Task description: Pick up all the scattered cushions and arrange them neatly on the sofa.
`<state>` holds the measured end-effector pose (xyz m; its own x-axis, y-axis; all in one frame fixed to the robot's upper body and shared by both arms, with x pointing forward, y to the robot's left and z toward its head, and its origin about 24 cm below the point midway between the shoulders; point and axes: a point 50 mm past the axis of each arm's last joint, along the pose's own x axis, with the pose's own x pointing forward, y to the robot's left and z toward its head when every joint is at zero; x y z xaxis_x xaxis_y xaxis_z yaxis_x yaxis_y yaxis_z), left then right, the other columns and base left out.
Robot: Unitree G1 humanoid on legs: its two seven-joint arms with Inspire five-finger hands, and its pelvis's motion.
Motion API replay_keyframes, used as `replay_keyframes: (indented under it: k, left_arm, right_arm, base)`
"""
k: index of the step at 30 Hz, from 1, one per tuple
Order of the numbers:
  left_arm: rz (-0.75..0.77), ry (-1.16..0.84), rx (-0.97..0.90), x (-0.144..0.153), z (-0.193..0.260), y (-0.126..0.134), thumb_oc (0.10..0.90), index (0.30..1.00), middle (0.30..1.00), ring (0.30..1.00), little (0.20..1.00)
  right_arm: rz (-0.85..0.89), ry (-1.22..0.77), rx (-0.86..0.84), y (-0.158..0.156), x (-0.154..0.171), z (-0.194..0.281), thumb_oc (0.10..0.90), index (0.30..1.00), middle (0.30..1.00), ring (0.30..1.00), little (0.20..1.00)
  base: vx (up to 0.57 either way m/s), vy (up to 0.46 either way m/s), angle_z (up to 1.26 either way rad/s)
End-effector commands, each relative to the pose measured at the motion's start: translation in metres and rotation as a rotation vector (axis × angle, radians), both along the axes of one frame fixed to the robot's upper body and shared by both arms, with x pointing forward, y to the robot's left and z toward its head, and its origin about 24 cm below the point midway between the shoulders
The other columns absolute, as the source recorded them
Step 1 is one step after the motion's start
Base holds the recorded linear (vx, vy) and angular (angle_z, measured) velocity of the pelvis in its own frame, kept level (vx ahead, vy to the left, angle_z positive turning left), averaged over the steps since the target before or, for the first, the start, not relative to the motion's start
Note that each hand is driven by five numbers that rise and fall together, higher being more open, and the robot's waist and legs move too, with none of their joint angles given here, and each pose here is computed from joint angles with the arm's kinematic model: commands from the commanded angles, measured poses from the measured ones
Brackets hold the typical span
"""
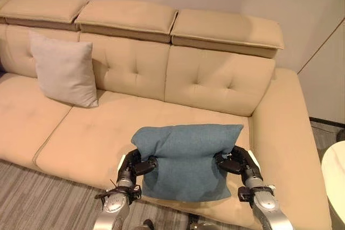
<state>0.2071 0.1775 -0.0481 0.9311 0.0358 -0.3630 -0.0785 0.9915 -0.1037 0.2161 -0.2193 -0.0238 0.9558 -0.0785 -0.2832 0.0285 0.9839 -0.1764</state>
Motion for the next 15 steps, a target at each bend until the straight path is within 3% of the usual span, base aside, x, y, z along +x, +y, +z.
replay_keyframes:
  k: [1,15]
  left_arm:
    - [-0.088,-0.369,-0.031,0.039,0.067,-0.015,0.4,0.3,0.3,0.3,0.3]
    - [-0.12,-0.369,0.019,0.035,0.068,-0.004,0.4,0.3,0.3,0.3,0.3]
  right_arm:
    - [0.048,-0.366,0.075,0.015,0.036,0.064,0.4,0.3,0.3,0.3,0.3]
    - [0.083,-0.401,0.096,0.028,0.041,0.072,0.4,0.3,0.3,0.3,0.3]
  base:
    - [0.09,0.056,-0.24]
    - [0.08,0.118,-0.37]
